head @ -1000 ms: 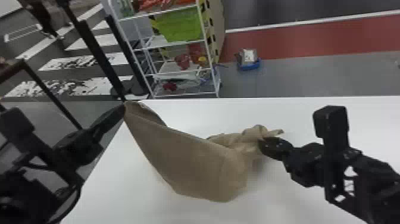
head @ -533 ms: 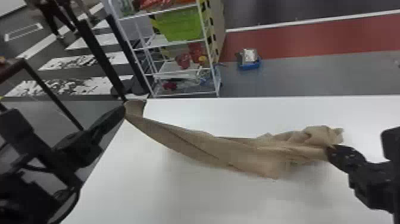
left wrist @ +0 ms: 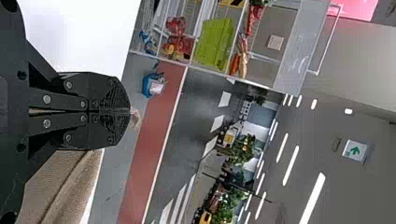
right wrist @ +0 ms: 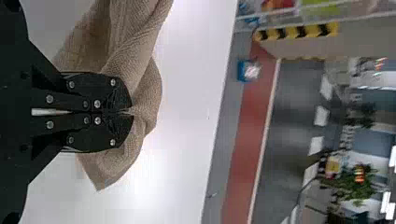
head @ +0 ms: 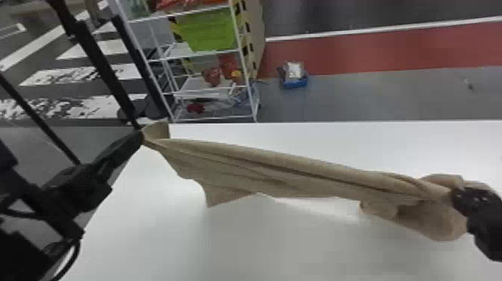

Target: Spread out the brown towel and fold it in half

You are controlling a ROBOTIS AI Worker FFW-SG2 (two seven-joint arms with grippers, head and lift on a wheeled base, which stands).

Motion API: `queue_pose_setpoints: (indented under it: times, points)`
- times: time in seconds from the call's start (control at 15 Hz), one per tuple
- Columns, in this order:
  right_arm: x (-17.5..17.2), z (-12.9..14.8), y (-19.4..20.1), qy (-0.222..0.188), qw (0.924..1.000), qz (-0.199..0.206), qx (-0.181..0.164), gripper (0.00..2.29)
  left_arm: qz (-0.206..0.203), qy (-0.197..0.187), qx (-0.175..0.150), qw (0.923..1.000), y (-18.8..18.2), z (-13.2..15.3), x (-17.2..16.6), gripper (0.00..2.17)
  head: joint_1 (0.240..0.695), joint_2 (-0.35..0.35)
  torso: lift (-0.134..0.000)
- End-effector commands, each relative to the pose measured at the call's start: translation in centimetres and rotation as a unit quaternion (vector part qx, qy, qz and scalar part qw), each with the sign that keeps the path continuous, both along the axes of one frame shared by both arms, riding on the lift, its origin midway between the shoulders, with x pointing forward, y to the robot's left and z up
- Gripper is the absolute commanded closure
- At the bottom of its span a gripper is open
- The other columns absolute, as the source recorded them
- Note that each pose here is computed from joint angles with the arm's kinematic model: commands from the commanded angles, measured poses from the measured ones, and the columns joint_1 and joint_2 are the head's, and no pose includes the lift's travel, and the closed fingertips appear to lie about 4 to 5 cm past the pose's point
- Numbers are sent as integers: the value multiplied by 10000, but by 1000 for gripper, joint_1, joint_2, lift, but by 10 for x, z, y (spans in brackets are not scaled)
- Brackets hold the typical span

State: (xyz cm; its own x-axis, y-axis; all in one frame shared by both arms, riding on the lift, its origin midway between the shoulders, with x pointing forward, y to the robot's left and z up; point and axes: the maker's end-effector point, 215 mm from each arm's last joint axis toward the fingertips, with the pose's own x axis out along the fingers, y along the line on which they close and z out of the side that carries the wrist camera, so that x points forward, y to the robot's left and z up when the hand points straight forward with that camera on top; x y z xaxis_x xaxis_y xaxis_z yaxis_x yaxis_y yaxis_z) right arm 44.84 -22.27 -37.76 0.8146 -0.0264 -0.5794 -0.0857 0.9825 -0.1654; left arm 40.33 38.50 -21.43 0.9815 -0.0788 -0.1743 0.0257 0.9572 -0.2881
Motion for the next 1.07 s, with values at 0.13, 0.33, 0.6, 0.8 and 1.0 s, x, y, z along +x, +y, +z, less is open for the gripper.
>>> queue_pose_setpoints:
  times: [0.13,0.33,0.6,0.8,1.0]
  points:
    - [73,-43,-24,150,9860,-319,-1628,-2,-42,-19,19,10000,-6,2,2,1615,695,187,-124]
    - [92,-37,-45,-171,9794,-599,-1920,36,-1,-10,37,10000,-2,1,0,1615,695,151,-124]
    - [78,-13,-30,-951,9887,-129,-1153,93,7,1,45,10000,-2,0,1,1615,695,137,-124]
    - [44,37,38,-1662,9801,1088,-8,93,12,17,77,10000,-4,-1,4,1615,695,171,-124]
    - [6,69,114,-1918,9464,2513,669,194,77,46,133,9999,0,-2,4,1615,695,281,-124]
